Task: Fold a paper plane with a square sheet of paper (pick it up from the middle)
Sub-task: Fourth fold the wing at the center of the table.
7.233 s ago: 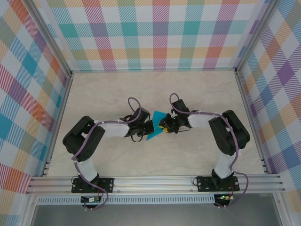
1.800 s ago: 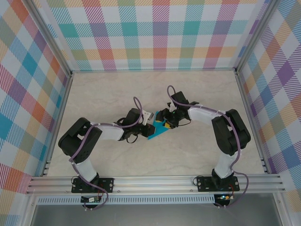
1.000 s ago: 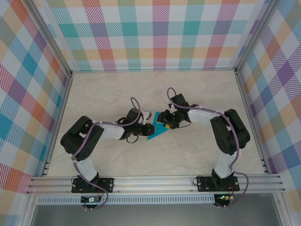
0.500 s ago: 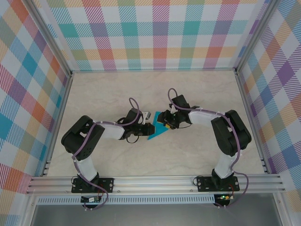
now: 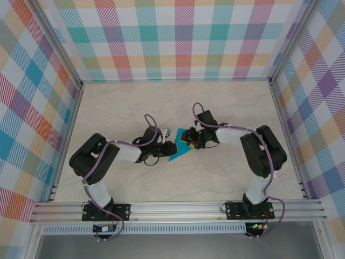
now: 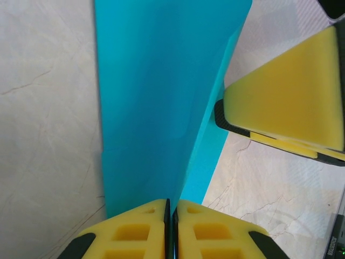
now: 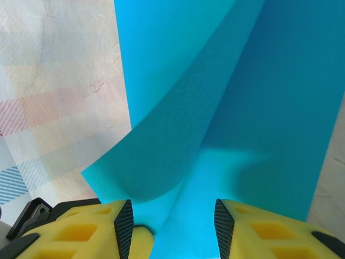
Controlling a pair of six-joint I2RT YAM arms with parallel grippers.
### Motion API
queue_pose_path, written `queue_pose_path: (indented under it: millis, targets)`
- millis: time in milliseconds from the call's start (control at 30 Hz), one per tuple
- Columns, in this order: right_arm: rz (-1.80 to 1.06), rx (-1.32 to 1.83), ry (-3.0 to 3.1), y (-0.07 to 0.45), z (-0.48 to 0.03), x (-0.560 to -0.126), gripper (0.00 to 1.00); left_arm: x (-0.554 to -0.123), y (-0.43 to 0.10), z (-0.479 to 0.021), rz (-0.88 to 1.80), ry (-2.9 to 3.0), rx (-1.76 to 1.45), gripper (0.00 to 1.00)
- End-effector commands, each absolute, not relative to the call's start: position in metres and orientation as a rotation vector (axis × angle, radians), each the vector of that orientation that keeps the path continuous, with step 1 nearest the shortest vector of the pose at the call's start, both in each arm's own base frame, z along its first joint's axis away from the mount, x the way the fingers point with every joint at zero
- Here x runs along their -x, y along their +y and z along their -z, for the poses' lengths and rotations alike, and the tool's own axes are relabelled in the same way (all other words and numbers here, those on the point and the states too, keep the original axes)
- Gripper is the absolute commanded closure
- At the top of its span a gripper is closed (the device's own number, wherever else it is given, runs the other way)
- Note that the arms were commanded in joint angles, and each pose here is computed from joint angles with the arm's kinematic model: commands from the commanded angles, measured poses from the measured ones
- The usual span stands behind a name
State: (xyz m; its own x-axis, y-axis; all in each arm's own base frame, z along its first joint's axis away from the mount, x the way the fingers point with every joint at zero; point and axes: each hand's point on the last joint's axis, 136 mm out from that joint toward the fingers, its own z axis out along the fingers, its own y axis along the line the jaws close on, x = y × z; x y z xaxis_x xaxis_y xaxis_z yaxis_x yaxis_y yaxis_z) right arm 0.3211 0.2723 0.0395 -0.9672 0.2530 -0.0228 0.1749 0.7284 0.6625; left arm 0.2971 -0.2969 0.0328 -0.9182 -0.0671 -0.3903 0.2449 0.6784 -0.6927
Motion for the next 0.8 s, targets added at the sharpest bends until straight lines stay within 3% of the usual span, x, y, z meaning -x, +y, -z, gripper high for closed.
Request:
queue_pose_path:
  millis: [0,267,533,767]
  targets:
    - [-1.078,-0.346,2.818,0.279,-0.042,-0.326,0.55,-0.302,-0.295,-0.045,1.136,2.461,-0.117,0.88]
    - [-1.067,-0.346,2.85,0.28,-0.034,-0.326,0.56,-0.301,-0.298,-0.043,1.17,2.468,-0.113,0.85]
    - [-1.029,-0.359,2.89,0.278,-0.026,-0.324,0.53,-0.302,-0.299,-0.055,1.212,2.471,-0.068,0.58]
    - [-0.982,-0.382,2.923,0.273,-0.019,-0.321,0.5,-0.307,-0.283,-0.075,1.16,2.446,-0.015,0.49]
